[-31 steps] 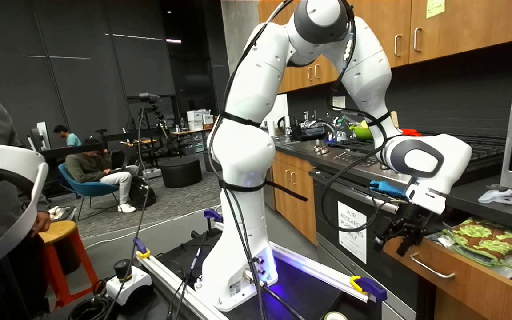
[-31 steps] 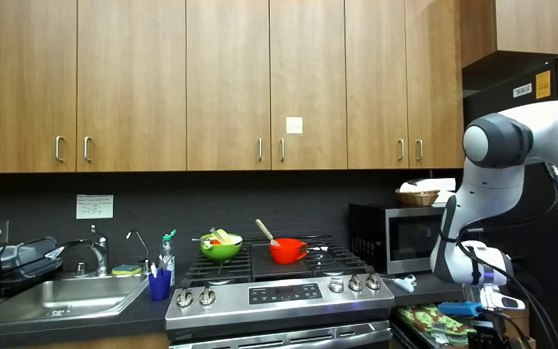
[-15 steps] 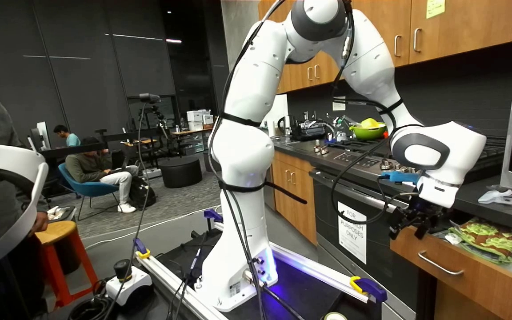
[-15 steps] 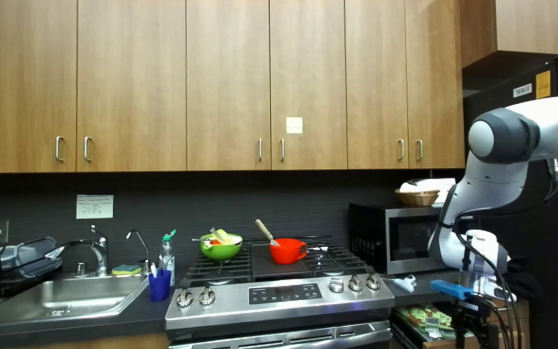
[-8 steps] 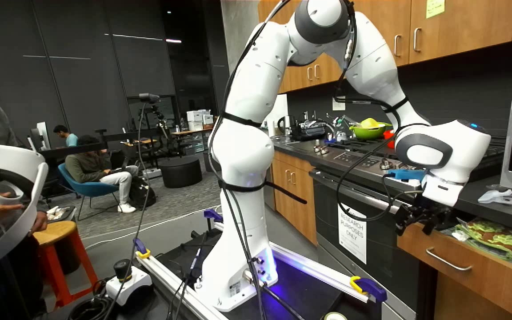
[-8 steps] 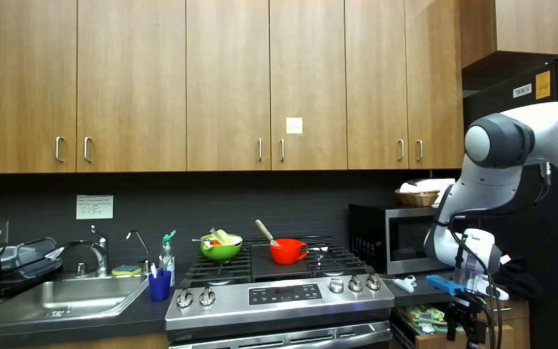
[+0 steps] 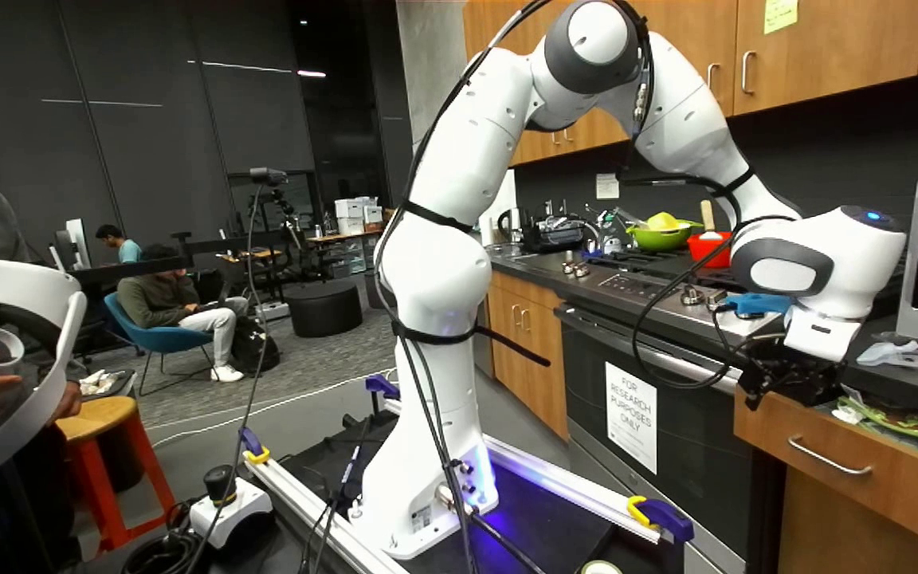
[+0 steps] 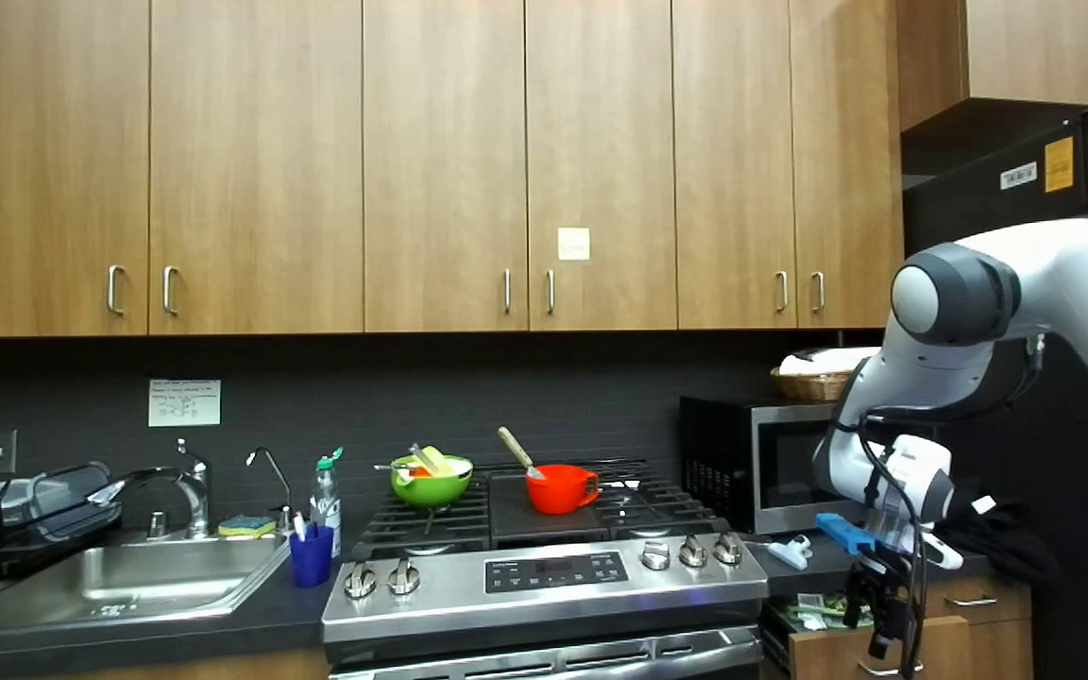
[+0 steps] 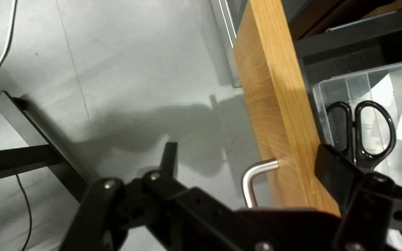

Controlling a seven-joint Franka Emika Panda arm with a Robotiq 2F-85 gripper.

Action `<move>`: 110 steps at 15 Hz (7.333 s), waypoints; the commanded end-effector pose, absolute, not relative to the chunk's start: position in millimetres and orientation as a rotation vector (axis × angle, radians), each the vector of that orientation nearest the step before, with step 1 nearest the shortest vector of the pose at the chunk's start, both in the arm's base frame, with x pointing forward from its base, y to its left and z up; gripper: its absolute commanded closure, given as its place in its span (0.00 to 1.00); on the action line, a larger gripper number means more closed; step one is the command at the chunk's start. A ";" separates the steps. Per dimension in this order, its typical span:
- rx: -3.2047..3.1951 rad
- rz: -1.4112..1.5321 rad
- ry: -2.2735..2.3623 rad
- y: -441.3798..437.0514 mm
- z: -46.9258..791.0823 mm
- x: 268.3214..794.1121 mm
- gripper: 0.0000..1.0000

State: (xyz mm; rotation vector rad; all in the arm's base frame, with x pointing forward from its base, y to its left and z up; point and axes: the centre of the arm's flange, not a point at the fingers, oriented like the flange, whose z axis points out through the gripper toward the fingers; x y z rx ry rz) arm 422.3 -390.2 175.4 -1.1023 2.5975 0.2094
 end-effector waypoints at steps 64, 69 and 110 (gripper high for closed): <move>-1.040 0.065 2.665 -436.7 107.8 512.4 0.00; -0.979 0.044 2.702 -443.8 99.4 520.4 0.00; -0.208 -0.252 2.502 -418.4 186.0 396.7 0.00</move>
